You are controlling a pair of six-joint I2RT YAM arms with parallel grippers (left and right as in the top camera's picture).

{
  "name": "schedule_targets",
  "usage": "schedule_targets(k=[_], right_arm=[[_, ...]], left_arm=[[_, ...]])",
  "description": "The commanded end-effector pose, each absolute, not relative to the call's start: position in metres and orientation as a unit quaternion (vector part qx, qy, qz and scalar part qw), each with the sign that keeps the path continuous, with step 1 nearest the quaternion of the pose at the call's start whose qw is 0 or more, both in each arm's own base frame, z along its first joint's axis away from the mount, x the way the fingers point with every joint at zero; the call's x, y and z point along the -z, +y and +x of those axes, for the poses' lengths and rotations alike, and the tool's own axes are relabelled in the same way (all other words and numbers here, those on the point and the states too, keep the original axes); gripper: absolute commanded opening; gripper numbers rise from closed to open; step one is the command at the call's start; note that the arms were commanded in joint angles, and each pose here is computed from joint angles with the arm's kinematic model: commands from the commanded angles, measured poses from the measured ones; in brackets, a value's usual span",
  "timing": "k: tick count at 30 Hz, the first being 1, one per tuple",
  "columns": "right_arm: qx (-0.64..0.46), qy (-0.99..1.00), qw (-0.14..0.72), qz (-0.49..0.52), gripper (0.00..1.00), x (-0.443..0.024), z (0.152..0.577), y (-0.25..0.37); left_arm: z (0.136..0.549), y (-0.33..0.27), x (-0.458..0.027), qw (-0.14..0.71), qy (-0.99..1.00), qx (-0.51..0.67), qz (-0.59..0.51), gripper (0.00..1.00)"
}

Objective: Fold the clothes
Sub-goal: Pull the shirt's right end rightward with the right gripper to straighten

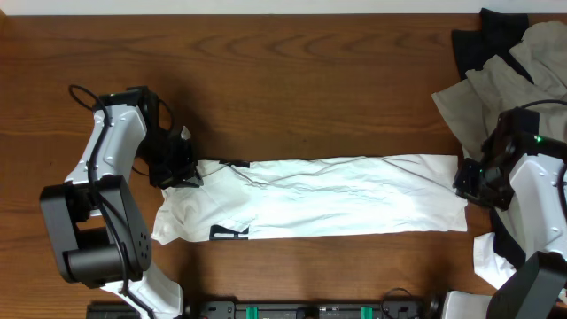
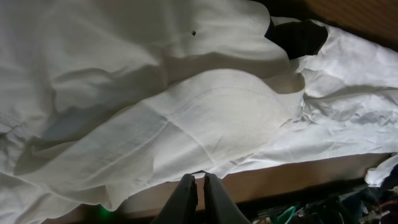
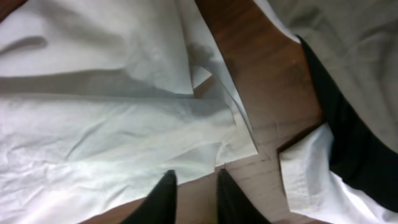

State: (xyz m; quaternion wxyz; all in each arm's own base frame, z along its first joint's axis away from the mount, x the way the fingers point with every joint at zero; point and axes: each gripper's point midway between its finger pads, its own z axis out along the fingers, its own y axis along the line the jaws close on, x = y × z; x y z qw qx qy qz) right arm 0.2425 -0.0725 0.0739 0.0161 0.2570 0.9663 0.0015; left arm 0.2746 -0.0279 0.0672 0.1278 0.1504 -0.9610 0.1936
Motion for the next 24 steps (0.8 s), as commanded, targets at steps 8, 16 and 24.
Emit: schedule_targets(k=[8, 16, 24], right_arm=[[-0.007, 0.966, 0.029, 0.258, 0.41, -0.043, 0.255, -0.075], [0.003, 0.966, 0.011, 0.259, 0.53, -0.016, 0.263, -0.081], [0.008, 0.965, -0.036, 0.258, 0.62, 0.020, 0.258, -0.082]], left_arm=[[0.273, -0.029, -0.071, 0.124, -0.961, -0.197, 0.153, 0.09], [0.273, -0.029, -0.071, 0.124, -0.961, -0.197, 0.153, 0.10], [0.273, -0.029, -0.071, 0.123, -0.961, -0.197, 0.153, 0.09]])
